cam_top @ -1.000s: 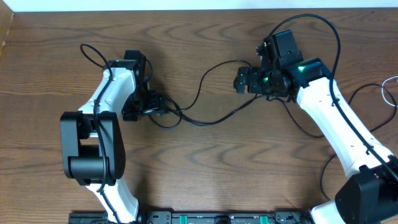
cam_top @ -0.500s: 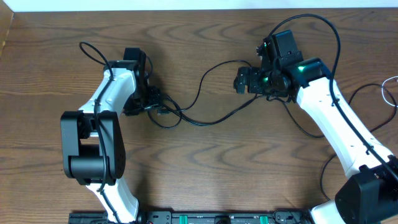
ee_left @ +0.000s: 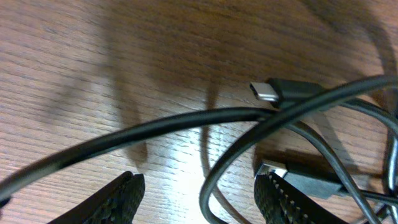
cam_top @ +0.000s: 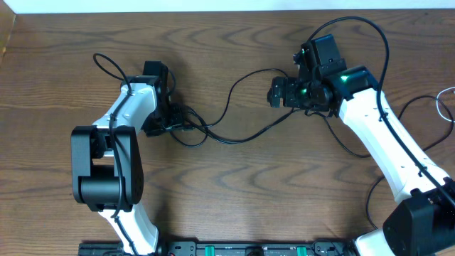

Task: Untangle cables

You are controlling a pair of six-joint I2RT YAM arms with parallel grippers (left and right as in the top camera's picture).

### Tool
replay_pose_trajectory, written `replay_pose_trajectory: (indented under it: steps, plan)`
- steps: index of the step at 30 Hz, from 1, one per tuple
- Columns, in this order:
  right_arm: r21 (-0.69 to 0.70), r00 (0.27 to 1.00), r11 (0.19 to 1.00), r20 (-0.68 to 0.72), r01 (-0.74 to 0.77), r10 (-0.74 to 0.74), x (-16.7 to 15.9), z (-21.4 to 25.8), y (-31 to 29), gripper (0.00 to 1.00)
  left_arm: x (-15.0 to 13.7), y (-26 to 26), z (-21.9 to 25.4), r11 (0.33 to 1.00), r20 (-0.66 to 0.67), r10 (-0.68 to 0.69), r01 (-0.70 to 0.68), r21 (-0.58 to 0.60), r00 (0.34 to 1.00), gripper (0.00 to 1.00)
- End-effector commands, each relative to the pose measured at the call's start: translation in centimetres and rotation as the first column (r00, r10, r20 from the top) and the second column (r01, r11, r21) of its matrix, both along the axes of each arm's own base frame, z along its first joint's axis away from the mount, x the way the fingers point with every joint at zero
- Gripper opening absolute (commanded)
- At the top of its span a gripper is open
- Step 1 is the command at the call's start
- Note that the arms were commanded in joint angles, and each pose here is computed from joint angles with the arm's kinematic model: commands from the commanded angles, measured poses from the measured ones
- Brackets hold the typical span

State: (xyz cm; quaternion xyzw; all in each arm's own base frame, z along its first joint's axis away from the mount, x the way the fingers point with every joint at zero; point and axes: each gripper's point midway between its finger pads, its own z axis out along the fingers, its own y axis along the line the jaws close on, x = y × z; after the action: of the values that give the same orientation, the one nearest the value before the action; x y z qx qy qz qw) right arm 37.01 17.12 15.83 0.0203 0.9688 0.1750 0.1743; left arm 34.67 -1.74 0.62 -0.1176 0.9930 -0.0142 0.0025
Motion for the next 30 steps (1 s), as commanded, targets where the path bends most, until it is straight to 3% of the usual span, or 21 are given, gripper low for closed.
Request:
replay_pose_trajectory:
  steps: [1,15,20,21,23,26,30]
  plan:
    - [0.001,1.0,1.0,-0.002,-0.016,0.016,-0.2,0.0,0.2,0.99,-0.2,0.5,-0.6,0.999,-0.014,-0.002,0.003,0.032,1.0,0.62]
    - [0.0,1.0,1.0,-0.006,-0.016,0.016,-0.3,-0.1,0.2,0.99,-0.8,0.6,-1.4,0.999,-0.025,-0.002,0.003,0.032,1.0,0.52]
    - [-0.001,1.0,1.0,-0.009,-0.017,0.017,-0.3,-0.1,0.2,0.99,-0.8,0.6,-1.4,0.999,-0.024,-0.002,0.003,0.032,1.0,0.37]
    - [-0.001,1.0,1.0,-0.01,-0.016,0.016,-0.3,-0.1,0.1,0.99,-0.8,0.6,-1.4,0.999,-0.024,-0.002,0.003,0.032,1.0,0.32]
    - [-0.002,1.0,1.0,-0.011,-0.016,0.016,-0.4,-0.1,0.1,0.99,-0.8,0.5,-1.4,0.999,-0.024,-0.002,0.003,0.032,1.0,0.08]
    - [-0.005,1.0,1.0,-0.012,-0.024,0.024,-0.4,-0.1,0.1,0.99,-0.9,0.5,-1.4,1.0,-0.027,-0.003,0.004,0.027,1.0,0.07]
    - [0.006,0.988,0.988,0.014,-0.153,0.153,-0.9,0.1,1.0,0.99,-0.7,0.3,-0.4,1.0,-0.009,-0.013,0.013,0.019,1.0,0.07]
